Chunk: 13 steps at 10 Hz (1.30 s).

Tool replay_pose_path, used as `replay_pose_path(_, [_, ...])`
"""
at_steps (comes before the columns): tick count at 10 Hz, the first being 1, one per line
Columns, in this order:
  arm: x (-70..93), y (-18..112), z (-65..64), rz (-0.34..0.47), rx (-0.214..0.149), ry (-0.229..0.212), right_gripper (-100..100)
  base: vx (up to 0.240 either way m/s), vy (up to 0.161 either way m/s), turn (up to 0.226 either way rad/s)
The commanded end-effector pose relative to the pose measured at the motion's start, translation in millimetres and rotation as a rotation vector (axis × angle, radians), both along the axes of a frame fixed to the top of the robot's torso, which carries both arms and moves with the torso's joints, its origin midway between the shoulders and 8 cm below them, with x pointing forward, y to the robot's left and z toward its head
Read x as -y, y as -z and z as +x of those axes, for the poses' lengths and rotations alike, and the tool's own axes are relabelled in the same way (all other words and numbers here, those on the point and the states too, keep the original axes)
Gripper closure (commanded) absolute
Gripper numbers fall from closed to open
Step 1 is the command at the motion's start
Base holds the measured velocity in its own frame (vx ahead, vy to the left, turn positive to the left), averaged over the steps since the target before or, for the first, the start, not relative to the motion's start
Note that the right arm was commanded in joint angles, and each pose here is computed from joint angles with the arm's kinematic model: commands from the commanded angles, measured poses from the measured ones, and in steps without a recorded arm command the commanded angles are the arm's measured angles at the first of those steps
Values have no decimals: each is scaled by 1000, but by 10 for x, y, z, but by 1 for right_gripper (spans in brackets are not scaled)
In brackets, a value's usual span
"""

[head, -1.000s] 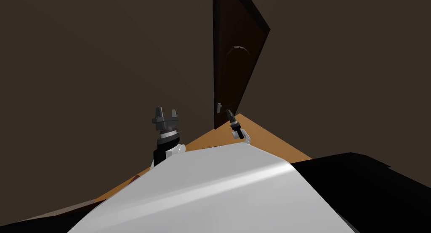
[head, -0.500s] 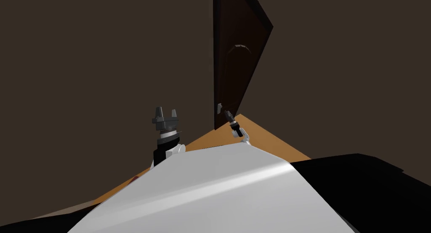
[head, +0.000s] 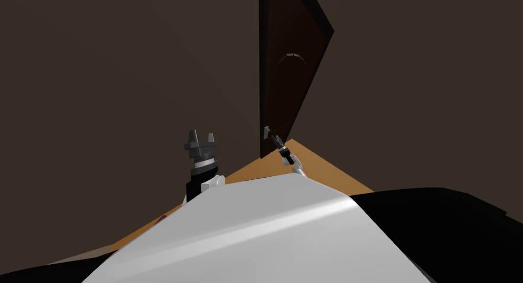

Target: Pull the door open

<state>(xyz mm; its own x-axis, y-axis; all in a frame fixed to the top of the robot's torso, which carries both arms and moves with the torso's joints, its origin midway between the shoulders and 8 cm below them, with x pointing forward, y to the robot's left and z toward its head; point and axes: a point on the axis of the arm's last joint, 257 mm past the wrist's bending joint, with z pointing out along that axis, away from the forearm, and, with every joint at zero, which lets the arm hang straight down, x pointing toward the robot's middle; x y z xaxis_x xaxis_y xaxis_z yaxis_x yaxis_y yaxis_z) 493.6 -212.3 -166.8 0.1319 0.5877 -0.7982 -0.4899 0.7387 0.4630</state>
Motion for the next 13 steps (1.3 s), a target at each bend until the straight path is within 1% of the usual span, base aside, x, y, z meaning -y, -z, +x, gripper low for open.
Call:
replay_pose_path(1, [-19,58,91,-68,6,4,-100,41,-15,16])
replay_pose_path(2, [14,183,98,-69,-21,11,-100,40,-14,15])
replay_pose_path(3, [6,174,173,-128,-5,12,-100,48,-10,18])
replay_pose_path(4, [44,311,178,-129,-35,19,-100,50,-14,14])
replay_pose_path(5, [54,341,249,-185,-29,22,-100,70,-18,22])
replay_pose_path(6, [86,448,249,-186,-52,27,-100,53,-14,12])
replay_pose_path(7, [92,470,249,-187,-57,28,-100,15,-7,-3])
replay_pose_path(8, [101,474,320,-242,-46,31,-100,26,-10,20])
replay_pose_path(9, [137,588,316,-243,-71,35,-100,35,-11,13])
replay_pose_path(10, [147,581,381,-294,-58,38,-100,51,-22,13])
replay_pose_path(11, [186,699,373,-296,-85,42,-100,45,-18,14])
replay_pose_path(12, [227,766,431,-347,-89,47,-100,51,-14,18])
replay_pose_path(13, [245,817,426,-347,-101,49,-100,44,-12,11])
